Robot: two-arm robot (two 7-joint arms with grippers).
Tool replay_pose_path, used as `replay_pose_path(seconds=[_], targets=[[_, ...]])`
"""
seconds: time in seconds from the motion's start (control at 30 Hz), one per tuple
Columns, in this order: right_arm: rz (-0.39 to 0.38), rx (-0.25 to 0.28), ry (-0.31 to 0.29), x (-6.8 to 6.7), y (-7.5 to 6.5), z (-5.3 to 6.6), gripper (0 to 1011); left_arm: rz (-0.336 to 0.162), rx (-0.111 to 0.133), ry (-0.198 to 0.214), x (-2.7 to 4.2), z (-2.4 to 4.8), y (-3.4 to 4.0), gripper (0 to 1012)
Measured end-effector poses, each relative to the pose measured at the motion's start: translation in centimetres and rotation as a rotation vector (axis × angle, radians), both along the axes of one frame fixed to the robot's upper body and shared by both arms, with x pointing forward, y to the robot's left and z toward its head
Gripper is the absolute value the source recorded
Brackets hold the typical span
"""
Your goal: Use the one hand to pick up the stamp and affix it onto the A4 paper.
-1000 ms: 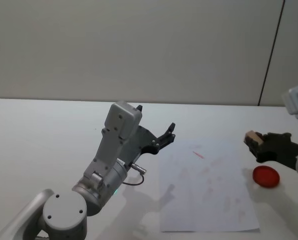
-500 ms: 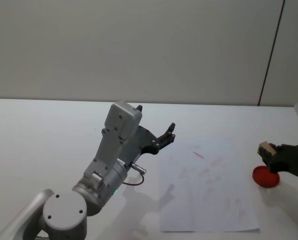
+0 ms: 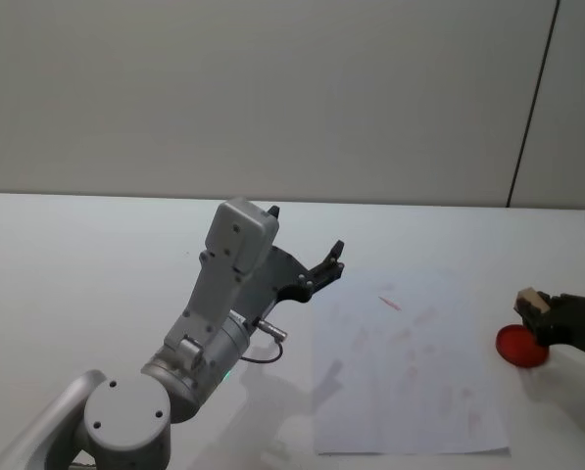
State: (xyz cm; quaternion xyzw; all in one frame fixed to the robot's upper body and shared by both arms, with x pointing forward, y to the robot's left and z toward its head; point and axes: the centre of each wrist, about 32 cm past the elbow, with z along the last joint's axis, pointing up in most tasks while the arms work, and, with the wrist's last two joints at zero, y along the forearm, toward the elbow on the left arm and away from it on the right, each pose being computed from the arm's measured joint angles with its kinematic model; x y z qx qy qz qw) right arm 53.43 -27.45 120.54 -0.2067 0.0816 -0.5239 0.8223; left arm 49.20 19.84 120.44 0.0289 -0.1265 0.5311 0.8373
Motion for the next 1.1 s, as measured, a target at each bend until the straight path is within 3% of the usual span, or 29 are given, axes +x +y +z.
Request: replay_pose_path(seconds=[1.1], targets=[[-0.01, -0.019, 0.052, 0.2, -0.4, -2.1, 219, 0.0, 0.0, 0.0, 0.0, 0.0, 0.0, 1002]])
